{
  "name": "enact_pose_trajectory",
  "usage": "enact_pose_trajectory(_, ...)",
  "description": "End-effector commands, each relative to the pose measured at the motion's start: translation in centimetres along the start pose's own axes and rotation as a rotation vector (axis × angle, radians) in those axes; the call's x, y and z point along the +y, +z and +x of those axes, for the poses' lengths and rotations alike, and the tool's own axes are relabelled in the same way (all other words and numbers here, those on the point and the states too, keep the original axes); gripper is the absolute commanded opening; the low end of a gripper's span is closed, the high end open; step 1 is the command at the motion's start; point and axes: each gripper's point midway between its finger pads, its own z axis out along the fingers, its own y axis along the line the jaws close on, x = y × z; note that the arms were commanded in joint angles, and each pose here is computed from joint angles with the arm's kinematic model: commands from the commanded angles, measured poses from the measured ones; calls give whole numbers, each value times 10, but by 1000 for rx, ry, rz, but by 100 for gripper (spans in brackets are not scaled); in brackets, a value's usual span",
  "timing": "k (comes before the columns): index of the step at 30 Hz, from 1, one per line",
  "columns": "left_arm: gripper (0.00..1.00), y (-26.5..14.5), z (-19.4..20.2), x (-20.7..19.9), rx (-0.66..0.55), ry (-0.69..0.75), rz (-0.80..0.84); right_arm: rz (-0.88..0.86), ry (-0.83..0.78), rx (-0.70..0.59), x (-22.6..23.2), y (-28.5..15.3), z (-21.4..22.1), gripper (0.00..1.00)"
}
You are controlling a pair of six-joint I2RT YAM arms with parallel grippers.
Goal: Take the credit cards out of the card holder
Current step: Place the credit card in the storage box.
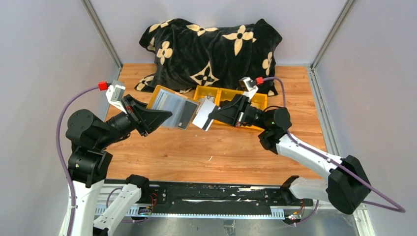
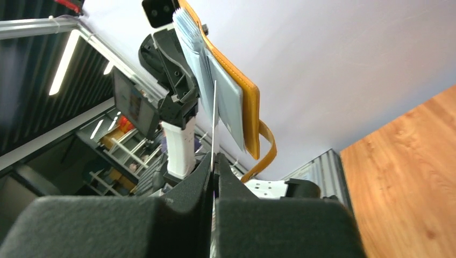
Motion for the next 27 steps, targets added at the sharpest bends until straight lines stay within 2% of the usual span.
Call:
enact_pose_trajectory(1,0,-4,-17,10,-55,93,-88,80,-24,18,-13,-24,-11,0)
enact_pose_trajectory(5,0,-9,-17,7,-65,131,-85,291,-49,7,-56,-51,-31,0)
enact_pose_trajectory(9,0,-9,-9,-1,-37,128,-32,593,-118,84,-115,-72,-40,0)
enact_pose_trajectory(12,0,-8,-5,-7,-24,117,9,752,-115,135,-160,-82,-46,0)
enact_pose_trajectory(21,0,-8,-5,-16,-30,117,63,949,-53,241,-287,-76,-59,0)
enact_pose_trajectory(27,0,-10,-6,-18,-55,135,75,1051,-38,288,-351,-74,-59,0)
